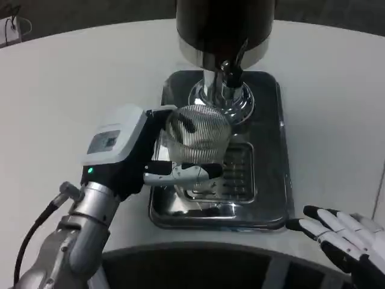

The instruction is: Grasp the cup under the faucet to collect the drink, then remove the cup.

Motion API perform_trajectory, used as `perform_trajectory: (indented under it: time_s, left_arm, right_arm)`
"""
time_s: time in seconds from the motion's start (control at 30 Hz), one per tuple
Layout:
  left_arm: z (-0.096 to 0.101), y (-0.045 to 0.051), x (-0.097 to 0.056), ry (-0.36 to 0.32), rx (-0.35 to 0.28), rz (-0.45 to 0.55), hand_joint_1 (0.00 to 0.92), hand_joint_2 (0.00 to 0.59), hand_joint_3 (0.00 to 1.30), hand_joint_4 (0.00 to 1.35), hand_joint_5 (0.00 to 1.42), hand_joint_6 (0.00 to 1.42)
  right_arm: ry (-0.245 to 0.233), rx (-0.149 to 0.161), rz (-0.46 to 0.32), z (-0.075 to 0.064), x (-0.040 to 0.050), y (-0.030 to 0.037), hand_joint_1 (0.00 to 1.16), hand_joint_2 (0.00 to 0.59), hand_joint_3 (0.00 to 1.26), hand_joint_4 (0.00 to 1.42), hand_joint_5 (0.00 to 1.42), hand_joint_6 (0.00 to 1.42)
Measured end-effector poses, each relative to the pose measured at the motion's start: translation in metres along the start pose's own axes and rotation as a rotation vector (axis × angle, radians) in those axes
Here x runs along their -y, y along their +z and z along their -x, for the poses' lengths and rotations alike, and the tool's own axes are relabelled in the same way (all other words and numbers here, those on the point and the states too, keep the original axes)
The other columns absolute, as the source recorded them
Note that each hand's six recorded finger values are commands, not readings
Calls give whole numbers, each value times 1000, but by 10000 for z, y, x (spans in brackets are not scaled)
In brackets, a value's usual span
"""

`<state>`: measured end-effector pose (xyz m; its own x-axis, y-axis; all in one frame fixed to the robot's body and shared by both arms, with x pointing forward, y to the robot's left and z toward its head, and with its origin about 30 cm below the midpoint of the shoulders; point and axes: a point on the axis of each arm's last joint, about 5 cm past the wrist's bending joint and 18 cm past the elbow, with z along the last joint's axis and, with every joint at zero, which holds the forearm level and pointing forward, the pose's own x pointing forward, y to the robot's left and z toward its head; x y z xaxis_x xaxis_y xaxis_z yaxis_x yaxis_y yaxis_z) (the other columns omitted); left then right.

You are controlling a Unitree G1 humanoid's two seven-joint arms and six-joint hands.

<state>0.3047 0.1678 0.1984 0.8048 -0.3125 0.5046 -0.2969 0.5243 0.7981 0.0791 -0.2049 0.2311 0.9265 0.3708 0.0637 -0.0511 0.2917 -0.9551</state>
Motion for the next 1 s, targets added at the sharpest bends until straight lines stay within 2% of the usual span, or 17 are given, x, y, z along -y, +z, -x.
perform_trajectory:
  time_s: [0.17, 0.23, 0.33, 0.37, 0.4, 0.47, 0.53, 0.6, 0.77, 1.0]
  left_arm:
    - [-89, 28, 9, -9, 10, -11, 462, 0, 834, 935, 1194, 1424]
    - [-122, 52, 19, -18, 20, -15, 397, 0, 746, 829, 1127, 1424]
    - [-147, 73, 27, -25, 31, -20, 223, 21, 615, 691, 1032, 1386]
    - [-155, 83, 32, -29, 35, -21, 196, 16, 575, 631, 989, 1356]
    - [-163, 92, 37, -33, 40, -23, 175, 13, 526, 543, 889, 1279]
    - [-170, 98, 45, -45, 43, -30, 151, 4, 489, 461, 801, 1209]
    - [-167, 87, 50, -72, 38, -39, 109, 0, 417, 342, 657, 1060]
    - [-160, 72, 49, -97, 32, -50, 96, 0, 387, 290, 579, 974]
    - [-168, 44, 7, -106, 24, -68, 77, 2, 336, 182, 449, 795]
    - [-177, 33, -59, -108, 25, -71, 43, 7, 293, 117, 371, 710]
  right_arm:
    - [-1, 6, -8, 1, 2, -1, 412, 475, 105, 0, 0, 0]
    - [-1, 6, -8, 1, 3, -3, 411, 475, 105, 0, 0, 0]
    - [0, 4, -8, 2, 4, -6, 408, 476, 105, 0, 0, 0]
    - [0, 3, -8, 2, 3, -7, 408, 476, 105, 0, 0, 0]
    - [0, 3, -8, 1, 3, -7, 407, 476, 105, 0, 0, 0]
    - [1, 3, -9, 1, 2, -9, 406, 476, 107, 0, 0, 0]
    - [1, 3, -9, 0, 0, -9, 405, 476, 109, 0, 0, 0]
    - [2, 6, -13, -5, -5, -8, 404, 476, 111, 0, 0, 0]
    - [1, 19, -19, -26, -13, -4, 403, 476, 114, 0, 0, 2]
    - [-4, 29, -29, -69, -22, -16, 401, 476, 114, 0, 0, 2]
